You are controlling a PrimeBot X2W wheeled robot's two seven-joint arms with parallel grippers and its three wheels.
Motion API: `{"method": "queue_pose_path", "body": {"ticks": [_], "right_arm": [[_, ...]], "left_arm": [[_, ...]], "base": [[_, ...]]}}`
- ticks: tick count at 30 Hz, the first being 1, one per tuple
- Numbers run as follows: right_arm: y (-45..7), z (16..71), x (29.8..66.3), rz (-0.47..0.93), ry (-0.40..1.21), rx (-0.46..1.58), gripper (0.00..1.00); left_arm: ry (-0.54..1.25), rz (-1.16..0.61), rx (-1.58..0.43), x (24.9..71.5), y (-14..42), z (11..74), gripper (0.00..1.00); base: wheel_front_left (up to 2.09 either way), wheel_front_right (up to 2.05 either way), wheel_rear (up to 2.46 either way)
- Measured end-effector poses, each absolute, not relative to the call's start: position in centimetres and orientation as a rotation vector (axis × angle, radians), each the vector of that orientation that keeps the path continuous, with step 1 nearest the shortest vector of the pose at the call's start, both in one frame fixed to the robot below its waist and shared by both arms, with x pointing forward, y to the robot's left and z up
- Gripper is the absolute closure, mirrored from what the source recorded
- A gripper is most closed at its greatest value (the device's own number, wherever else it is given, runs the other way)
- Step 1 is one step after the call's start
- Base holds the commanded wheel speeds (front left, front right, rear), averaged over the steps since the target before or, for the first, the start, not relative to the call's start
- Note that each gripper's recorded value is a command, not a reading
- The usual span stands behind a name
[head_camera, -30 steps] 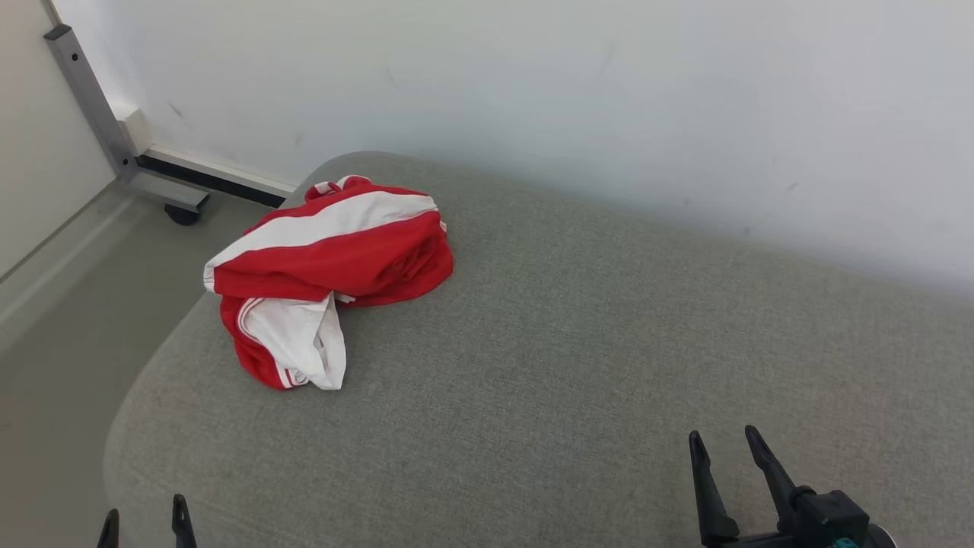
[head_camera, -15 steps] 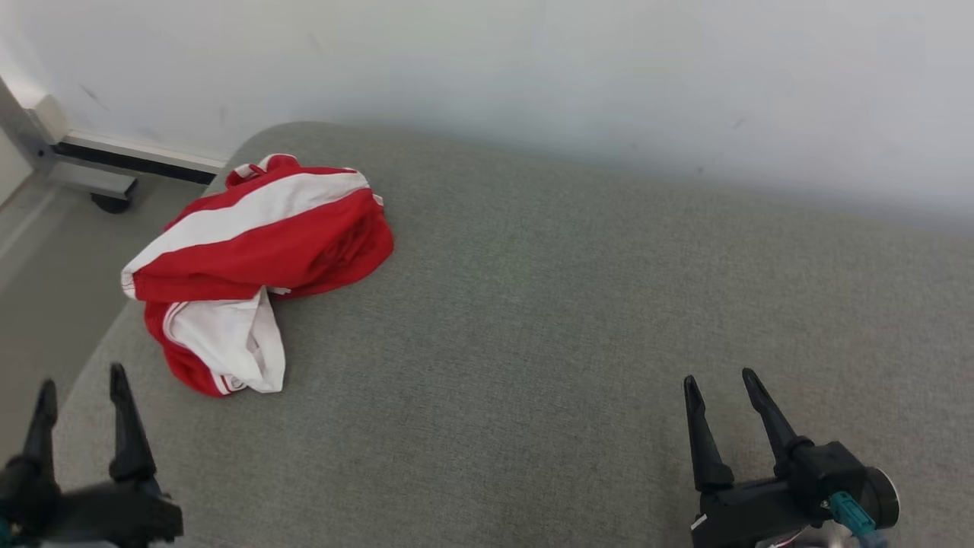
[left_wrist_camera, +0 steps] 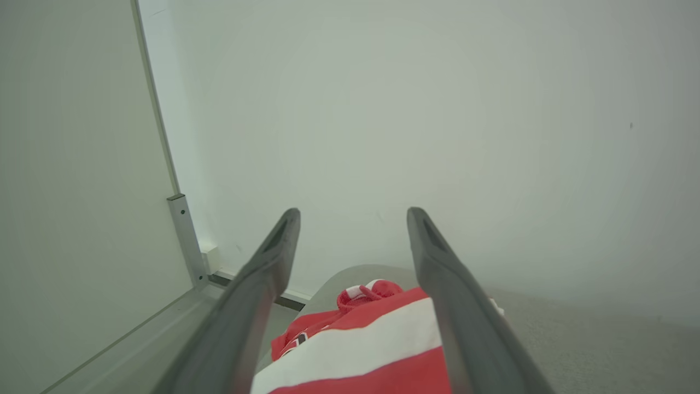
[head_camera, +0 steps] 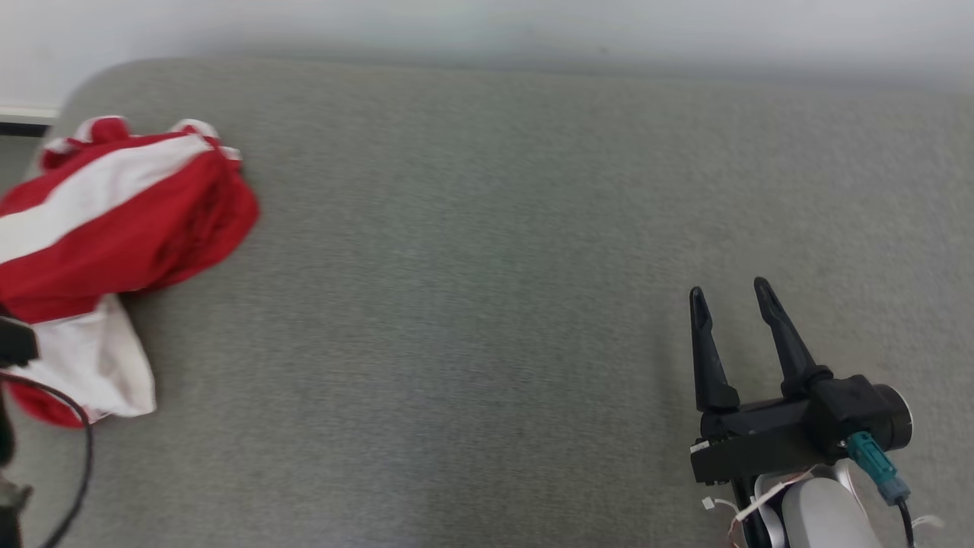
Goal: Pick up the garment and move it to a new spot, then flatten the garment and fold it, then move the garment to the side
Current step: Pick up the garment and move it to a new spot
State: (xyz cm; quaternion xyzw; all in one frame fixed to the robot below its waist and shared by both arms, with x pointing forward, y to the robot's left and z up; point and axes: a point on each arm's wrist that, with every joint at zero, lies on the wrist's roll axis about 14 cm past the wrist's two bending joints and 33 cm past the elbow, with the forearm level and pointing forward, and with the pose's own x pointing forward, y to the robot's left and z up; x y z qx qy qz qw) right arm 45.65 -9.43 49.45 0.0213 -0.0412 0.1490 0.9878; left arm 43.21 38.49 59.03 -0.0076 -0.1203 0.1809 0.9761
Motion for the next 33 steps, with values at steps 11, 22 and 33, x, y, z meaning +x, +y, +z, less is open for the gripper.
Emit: {"method": "queue_pose_path", "body": {"ticks": [11,22,33], "right_arm": [[-15.3,47.0,45.8,0.147,-0.029,0.028,0.0],[-17.8,45.7,45.1,0.079,0.009,0.018,0.0],[-17.2,46.7,45.1,0.097,-0.014,0.016,0.0]], "left_arm": [[0.004,0.269,-0.031,52.8,36.8,53.7,0.0],[0.499,0.288,-0.092,52.6,36.4,41.8,0.0],[0.443,0.316,-0.107,52.2,37.3,43.5,1.0]], "base": [[0.0,0.0,0.0],[0.0,0.0,0.0],[0.0,0.0,0.0]]}}
